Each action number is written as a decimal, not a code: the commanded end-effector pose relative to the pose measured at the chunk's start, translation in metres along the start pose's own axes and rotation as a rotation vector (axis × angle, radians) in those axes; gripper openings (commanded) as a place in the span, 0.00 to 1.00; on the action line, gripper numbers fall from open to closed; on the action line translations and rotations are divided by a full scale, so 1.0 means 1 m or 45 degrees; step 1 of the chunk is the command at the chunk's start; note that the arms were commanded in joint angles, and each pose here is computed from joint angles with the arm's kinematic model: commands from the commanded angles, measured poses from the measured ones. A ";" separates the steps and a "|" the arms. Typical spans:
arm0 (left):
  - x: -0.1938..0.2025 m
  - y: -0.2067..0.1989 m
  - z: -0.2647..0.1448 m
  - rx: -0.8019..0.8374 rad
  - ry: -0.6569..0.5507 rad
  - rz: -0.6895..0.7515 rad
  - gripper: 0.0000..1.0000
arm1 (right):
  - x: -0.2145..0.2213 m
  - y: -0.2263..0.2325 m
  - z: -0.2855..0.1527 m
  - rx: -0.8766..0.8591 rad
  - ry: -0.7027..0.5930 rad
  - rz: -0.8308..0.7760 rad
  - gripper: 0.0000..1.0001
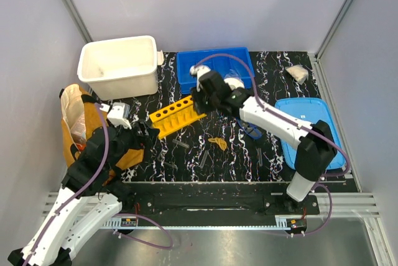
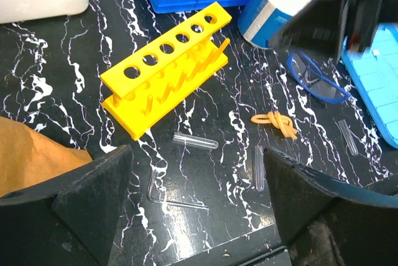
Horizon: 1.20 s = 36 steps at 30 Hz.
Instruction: Organize the chemistry lab equipment
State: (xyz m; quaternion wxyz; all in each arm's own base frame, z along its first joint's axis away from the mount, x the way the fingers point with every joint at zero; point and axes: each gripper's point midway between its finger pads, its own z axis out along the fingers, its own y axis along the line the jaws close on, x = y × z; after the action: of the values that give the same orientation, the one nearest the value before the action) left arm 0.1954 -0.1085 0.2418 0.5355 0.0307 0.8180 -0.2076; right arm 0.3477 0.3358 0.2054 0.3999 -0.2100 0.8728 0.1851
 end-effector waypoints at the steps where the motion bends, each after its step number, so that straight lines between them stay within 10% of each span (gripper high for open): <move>1: -0.019 0.001 -0.005 -0.011 -0.123 -0.018 0.90 | 0.026 0.048 -0.008 -0.255 0.001 -0.032 0.40; 16: -0.049 0.020 -0.044 -0.091 -0.398 -0.099 0.90 | 0.131 0.187 0.040 -0.415 0.259 -0.094 0.39; 36: -0.068 0.048 -0.091 -0.185 -0.689 -0.231 0.91 | 0.200 0.199 0.069 -0.323 0.410 -0.246 0.40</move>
State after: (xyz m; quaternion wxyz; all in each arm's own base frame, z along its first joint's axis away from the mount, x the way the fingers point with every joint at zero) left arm 0.1577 -0.0276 0.3094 0.6994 -0.1120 0.6777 -0.1975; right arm 0.1674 0.4793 0.0253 0.2099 -0.3610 0.8807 0.2236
